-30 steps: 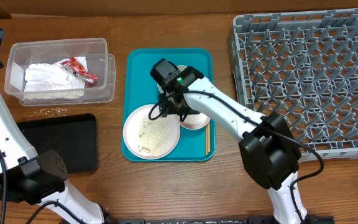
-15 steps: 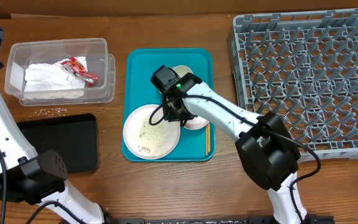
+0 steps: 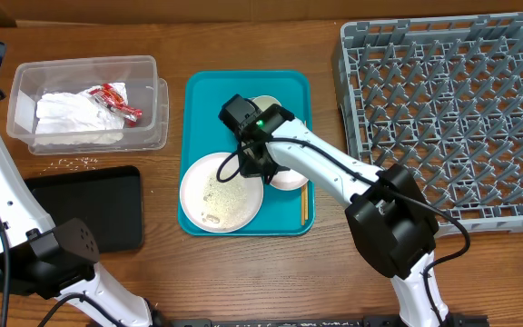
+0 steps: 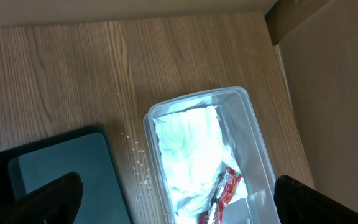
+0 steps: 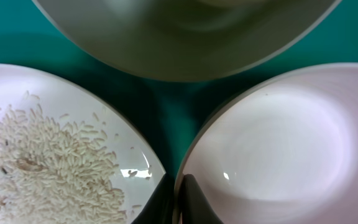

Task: Sort waste into correct bins and load items into the dishwasher
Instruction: 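Lift the pink bowl with the right gripper and carry it to the rack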

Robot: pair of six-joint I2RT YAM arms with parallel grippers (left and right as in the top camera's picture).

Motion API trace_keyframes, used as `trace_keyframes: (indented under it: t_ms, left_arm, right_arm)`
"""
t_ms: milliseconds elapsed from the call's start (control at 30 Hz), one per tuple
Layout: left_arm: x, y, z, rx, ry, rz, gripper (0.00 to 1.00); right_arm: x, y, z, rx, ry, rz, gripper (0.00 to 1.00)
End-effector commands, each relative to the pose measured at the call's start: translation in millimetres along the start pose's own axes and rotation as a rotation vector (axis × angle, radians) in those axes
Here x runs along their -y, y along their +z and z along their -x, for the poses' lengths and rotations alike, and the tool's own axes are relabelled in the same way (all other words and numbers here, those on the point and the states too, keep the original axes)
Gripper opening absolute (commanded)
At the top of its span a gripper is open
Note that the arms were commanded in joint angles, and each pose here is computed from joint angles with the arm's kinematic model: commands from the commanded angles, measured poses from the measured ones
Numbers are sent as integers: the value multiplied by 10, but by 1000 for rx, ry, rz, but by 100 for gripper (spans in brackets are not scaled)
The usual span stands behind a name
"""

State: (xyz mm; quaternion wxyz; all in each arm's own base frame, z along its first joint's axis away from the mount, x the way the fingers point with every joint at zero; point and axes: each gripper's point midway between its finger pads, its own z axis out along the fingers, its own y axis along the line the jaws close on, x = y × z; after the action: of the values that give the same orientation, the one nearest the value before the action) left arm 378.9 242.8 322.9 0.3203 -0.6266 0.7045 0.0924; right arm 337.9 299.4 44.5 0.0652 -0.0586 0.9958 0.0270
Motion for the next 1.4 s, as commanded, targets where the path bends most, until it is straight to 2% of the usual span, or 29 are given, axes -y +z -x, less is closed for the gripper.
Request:
trace_keyframes:
  t_ms: [0,233,433,533,733,1033,1233,1367]
  left_arm:
    - [5,34,-9,4,15,11,100]
    - [5,34,-9,4,15,11,100]
    - [5,34,-9,4,15,11,100]
    - [5,34,-9,4,15,11,100]
    - [5,34,-9,4,15,11,100]
    - [5,34,-9,4,15,11,100]
    - [5,34,-9,4,15,11,100]
    - [5,34,-9,4,15,11,100]
  right_arm:
    - [-86,-152,78,23,3,30,4]
    - [-61,-559,164,22,10,26,4]
    - [84,-1336,479,118,-77,67,4]
    - [372,-1773,716,202,-63,85,4]
    - [1442,-2274,1177,321,184,114,4]
    - [2482,-2273,1355,312,188,598,4]
    - [2855,-2386,1331,436,134,1011,4]
    - [2968,-2286,1301,466,149,1145,4]
